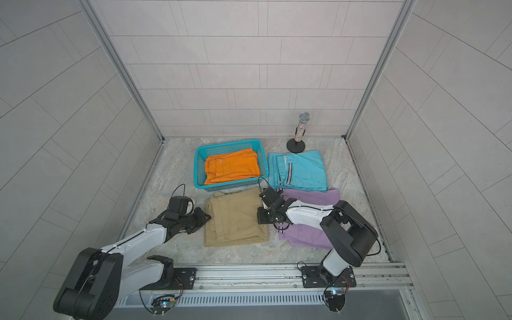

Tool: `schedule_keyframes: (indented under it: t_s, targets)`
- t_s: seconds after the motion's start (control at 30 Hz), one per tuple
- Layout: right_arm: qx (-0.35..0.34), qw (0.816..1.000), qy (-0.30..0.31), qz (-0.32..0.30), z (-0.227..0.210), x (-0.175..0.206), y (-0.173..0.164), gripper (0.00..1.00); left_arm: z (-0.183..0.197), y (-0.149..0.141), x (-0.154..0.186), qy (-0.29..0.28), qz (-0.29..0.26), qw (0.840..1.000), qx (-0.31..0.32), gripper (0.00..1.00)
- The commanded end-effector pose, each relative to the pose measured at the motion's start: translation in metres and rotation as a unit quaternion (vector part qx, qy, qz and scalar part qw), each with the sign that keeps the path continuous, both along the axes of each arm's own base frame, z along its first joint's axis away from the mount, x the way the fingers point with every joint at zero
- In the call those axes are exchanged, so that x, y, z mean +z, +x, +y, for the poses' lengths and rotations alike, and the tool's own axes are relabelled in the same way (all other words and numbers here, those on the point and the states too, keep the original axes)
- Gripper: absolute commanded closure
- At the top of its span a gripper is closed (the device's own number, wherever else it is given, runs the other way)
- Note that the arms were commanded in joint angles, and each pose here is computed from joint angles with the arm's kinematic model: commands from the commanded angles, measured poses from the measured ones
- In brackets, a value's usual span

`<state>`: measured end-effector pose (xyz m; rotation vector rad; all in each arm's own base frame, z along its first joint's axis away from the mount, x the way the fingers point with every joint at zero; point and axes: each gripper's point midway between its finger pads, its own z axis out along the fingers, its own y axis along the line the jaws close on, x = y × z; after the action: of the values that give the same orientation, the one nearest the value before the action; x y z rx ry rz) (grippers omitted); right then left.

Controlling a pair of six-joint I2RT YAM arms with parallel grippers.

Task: Put the folded long pants in the basket
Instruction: Pick up the long pant at the center of the board.

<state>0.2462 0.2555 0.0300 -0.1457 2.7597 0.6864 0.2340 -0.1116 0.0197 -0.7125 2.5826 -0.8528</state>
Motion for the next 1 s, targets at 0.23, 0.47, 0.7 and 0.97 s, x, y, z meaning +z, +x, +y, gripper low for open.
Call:
schedule_keyframes:
  t_s: [0.23,0.47,0.7,0.97]
  targets:
    - [0.04,0.996,-0.009,-0.08,0.011,0.069,-0.007,1.0,0.002,-0.001,0.085,0.01,-0.043,0.999,-0.012,1.0]
    - [0.049,0.983,0.021,-0.174,0.01,0.169,-0.006,1.0,0.001,0.005,0.203,-0.011,-0.147,0.989,-0.008,1.0]
    - [0.041,0.972,0.038,-0.229,0.006,0.244,0.032,1.0,-0.012,0.045,0.27,-0.029,-0.194,0.98,-0.034,1.0]
    - [0.008,0.967,0.065,-0.247,0.011,0.281,0.116,1.0,0.007,0.128,0.286,-0.004,-0.207,0.978,-0.005,1.0]
